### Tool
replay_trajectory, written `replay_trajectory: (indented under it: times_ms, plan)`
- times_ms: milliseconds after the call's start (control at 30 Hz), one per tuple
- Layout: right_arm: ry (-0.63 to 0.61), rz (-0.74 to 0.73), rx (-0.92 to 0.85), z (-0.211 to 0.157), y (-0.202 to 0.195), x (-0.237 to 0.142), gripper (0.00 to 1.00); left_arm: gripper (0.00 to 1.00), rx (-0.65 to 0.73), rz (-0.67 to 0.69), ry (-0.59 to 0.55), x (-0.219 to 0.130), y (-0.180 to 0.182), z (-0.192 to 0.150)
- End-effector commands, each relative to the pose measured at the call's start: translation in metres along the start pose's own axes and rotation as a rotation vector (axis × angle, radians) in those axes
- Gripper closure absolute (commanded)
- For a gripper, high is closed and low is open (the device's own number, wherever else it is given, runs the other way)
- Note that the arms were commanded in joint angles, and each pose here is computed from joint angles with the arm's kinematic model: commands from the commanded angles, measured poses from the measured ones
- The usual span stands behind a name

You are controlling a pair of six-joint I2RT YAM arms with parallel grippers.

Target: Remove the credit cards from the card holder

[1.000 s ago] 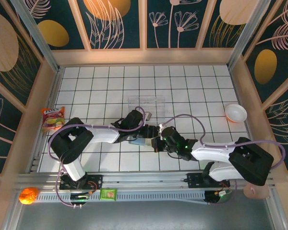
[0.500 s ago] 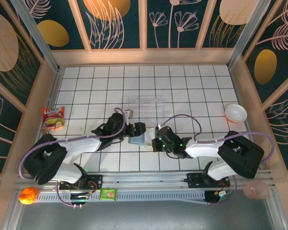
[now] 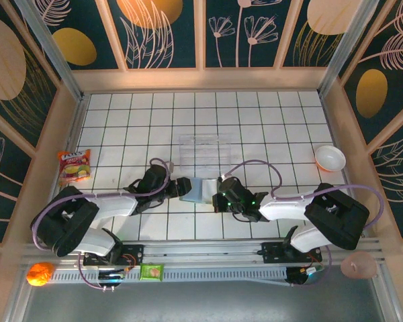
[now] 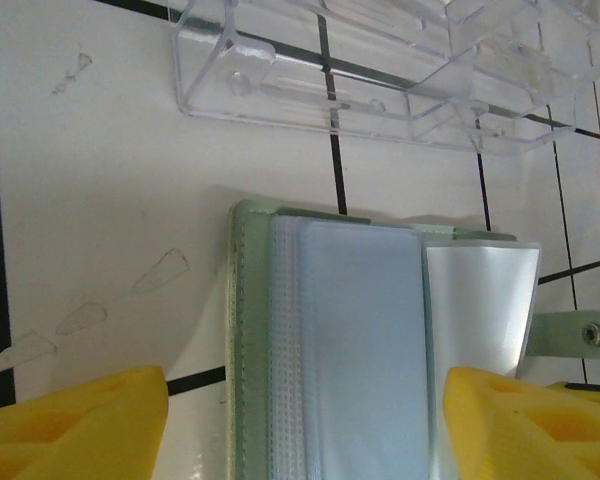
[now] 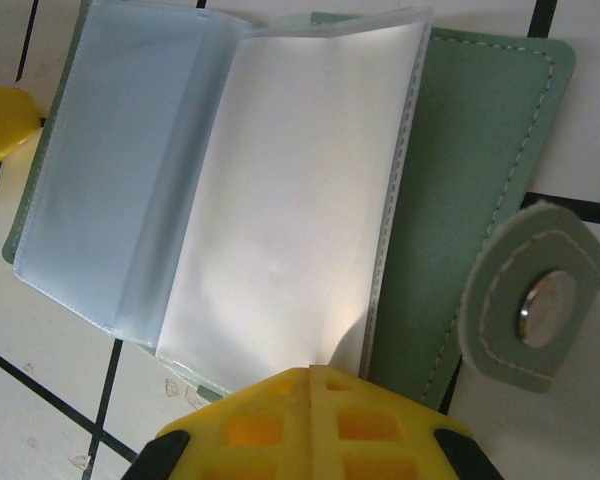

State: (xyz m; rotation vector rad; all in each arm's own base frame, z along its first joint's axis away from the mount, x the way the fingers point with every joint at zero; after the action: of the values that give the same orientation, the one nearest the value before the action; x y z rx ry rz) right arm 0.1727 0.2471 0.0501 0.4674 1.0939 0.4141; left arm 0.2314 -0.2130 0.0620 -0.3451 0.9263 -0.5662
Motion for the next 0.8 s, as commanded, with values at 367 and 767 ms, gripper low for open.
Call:
replay_trajectory:
  times_ms: [367,767]
  plan:
    - [0.003,-0.109,-0.001,-0.002,-0.02,0.004,1.0,0.48,-0.028,-0.18,0.069,0.006,-0.023,-0.005]
    - [0.008,-0.102,-0.006,0.001,-0.014,0.006,1.0,0.6,-0.054,-0.196,0.004,-0.012,-0.026,-0.001]
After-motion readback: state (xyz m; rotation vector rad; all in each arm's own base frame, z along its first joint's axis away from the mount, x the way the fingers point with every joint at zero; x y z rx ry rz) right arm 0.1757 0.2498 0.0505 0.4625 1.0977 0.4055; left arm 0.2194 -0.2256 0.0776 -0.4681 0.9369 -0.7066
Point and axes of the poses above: each hand's point on the last joint's axis, 136 mm out from that joint toward the fingers, its own x axis out along the fingers, its own y axis along the line the jaws close on, z = x × y, the point moved 4 cm from there along -x, back along the fingers, and after that the axes turned 14 degrees about x, right-handed, at the moved point
